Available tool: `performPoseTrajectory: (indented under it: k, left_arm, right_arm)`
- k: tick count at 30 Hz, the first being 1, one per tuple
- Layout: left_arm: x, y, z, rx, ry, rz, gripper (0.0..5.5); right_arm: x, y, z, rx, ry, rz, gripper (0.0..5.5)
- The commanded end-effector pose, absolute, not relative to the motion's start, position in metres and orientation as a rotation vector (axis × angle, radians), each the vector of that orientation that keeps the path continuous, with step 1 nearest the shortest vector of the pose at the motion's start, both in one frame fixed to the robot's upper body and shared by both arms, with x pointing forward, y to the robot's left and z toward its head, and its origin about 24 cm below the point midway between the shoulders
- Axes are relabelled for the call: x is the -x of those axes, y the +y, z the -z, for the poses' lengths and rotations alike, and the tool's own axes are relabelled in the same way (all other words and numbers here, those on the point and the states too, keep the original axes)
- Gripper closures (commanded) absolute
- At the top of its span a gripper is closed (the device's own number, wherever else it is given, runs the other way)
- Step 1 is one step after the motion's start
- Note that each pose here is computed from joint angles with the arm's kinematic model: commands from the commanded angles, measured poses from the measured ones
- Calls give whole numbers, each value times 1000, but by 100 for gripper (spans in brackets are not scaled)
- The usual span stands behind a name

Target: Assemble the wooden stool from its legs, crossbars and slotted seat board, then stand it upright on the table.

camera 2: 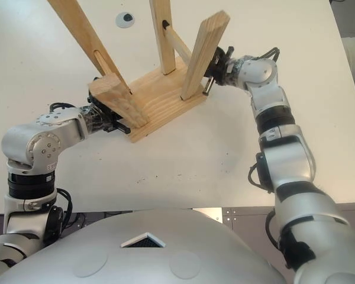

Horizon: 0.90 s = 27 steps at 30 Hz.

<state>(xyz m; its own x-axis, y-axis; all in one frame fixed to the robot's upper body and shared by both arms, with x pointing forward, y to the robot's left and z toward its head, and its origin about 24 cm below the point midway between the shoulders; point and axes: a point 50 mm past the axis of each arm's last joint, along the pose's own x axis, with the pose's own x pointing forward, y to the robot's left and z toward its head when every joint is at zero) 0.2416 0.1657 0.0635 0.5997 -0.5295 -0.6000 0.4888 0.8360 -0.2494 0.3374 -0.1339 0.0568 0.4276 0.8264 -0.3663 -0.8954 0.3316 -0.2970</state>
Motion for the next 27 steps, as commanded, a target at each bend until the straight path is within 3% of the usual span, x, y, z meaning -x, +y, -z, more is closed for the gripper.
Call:
performPoseTrajectory:
  k: [1, 10, 13, 16, 21, 25, 27]
  left_arm:
    - [-254, 181, -55, -11, 737, 537, 546]
    - [-271, 213, -53, -57, 688, 532, 546]
    - [-265, 237, -73, -151, 557, 580, 550]
    - [-253, 263, -84, -240, 553, 653, 516]
    - [-227, 250, -95, -167, 586, 950, 427]
    - [-225, 241, -92, -137, 567, 976, 378]
    - [-229, 240, -91, -130, 551, 958, 378]
  right_arm:
    - [-320, -127, -70, 482, 109, -1263, 550]
    - [-306, -152, -56, 549, 249, -1205, 550]
    - [-311, -176, -62, 577, 254, -1120, 494]
    - [-310, -200, -71, 621, 266, -1097, 456]
    - [-292, -196, -73, 597, 282, -1248, 359]
    - [-284, -182, -71, 498, 274, -1300, 302]
    - [-281, -177, -71, 472, 279, -1316, 302]
